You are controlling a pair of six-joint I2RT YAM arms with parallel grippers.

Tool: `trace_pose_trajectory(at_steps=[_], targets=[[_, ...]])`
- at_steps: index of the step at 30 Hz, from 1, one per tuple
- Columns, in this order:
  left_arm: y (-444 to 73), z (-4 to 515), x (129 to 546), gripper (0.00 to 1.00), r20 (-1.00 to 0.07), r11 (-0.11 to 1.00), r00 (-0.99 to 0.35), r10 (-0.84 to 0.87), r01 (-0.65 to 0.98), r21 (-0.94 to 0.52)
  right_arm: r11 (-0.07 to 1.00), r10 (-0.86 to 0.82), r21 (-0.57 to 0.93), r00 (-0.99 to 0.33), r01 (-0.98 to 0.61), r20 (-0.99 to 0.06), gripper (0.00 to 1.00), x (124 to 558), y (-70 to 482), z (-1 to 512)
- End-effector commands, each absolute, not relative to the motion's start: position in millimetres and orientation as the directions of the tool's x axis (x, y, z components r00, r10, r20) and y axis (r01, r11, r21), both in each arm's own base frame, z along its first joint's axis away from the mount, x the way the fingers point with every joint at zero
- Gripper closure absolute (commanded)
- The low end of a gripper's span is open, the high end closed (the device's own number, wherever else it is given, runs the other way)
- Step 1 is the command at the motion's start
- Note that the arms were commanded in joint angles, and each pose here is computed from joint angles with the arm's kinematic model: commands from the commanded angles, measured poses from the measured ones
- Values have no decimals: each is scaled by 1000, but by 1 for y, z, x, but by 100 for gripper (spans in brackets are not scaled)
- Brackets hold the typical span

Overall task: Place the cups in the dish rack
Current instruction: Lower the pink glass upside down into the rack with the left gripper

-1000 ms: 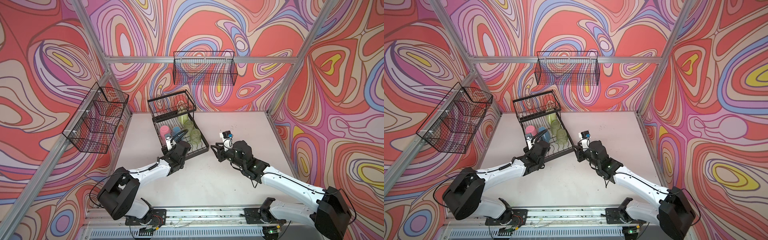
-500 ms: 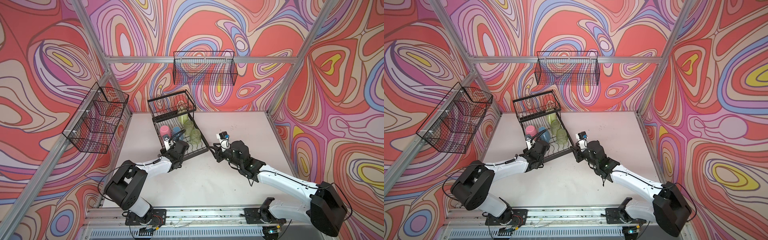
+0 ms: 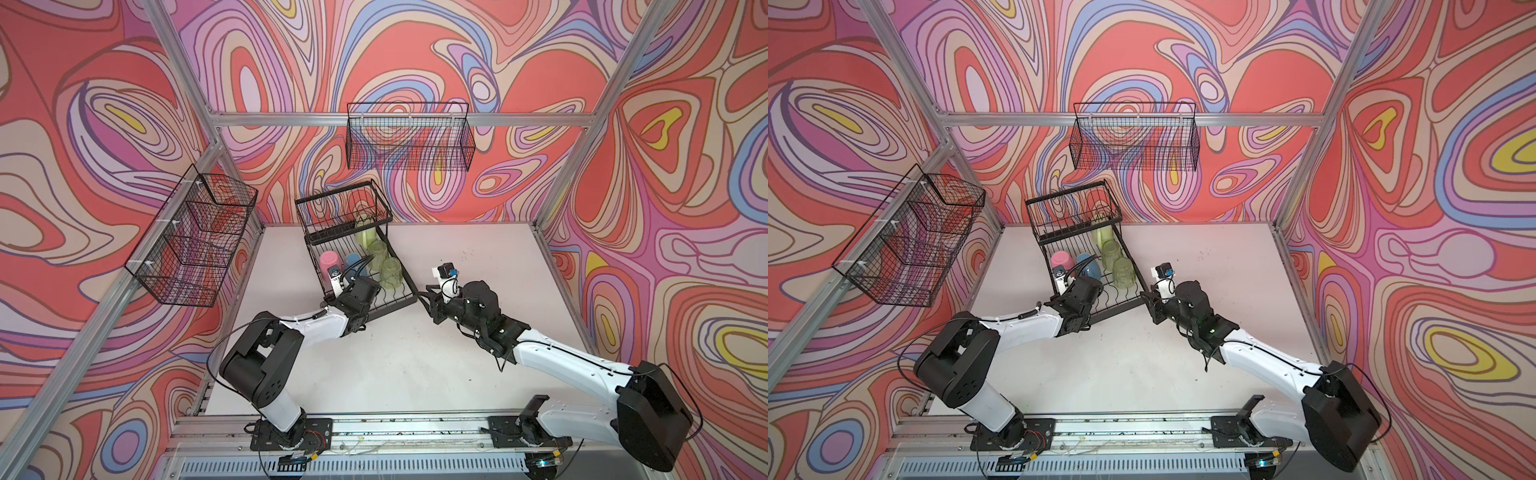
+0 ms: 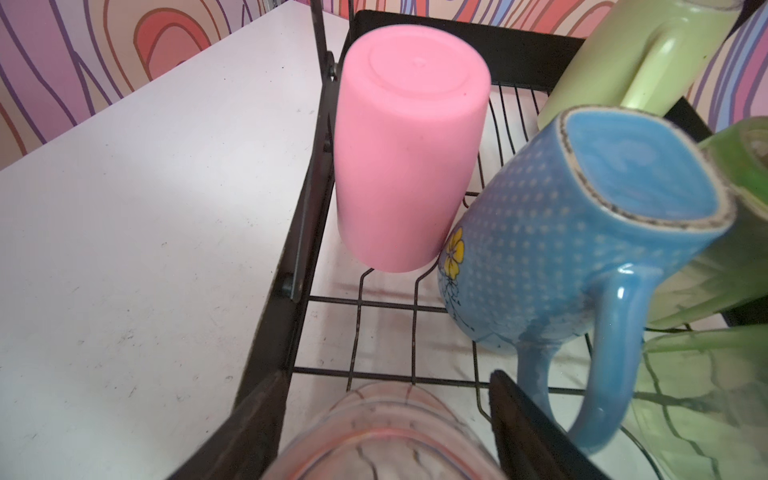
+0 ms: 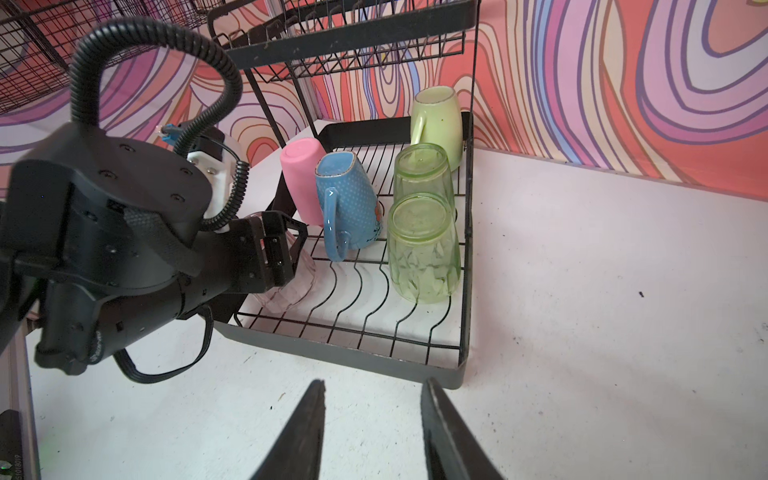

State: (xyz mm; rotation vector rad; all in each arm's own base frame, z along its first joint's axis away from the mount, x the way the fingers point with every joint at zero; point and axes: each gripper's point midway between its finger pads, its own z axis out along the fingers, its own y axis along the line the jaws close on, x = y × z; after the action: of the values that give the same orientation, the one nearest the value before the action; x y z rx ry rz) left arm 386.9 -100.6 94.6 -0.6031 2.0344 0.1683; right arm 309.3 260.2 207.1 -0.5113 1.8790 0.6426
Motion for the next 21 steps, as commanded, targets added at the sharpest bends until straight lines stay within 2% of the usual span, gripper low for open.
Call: trace_pose_trajectory(at_steps=[1,8,13,17,21], targets=[[-99,84,385,41,-827,862,-440,-349,-496,-100,769,-60,189,-364,-610,-929,59,308,256,203],[-100,86,384,32,-824,863,-439,-357,-493,-111,780,-50,185,-353,-598,-934,56,305,247,210],[-101,89,384,20,-824,870,-444,-352,-479,-113,787,-36,190,-351,-587,-936,52,304,243,214],[-105,96,385,7,-827,886,-449,-339,-449,-120,791,-19,197,-346,-580,-938,50,303,241,220],[-108,106,383,0,-828,899,-451,-332,-418,-132,795,-12,200,-344,-573,-939,47,302,238,225]])
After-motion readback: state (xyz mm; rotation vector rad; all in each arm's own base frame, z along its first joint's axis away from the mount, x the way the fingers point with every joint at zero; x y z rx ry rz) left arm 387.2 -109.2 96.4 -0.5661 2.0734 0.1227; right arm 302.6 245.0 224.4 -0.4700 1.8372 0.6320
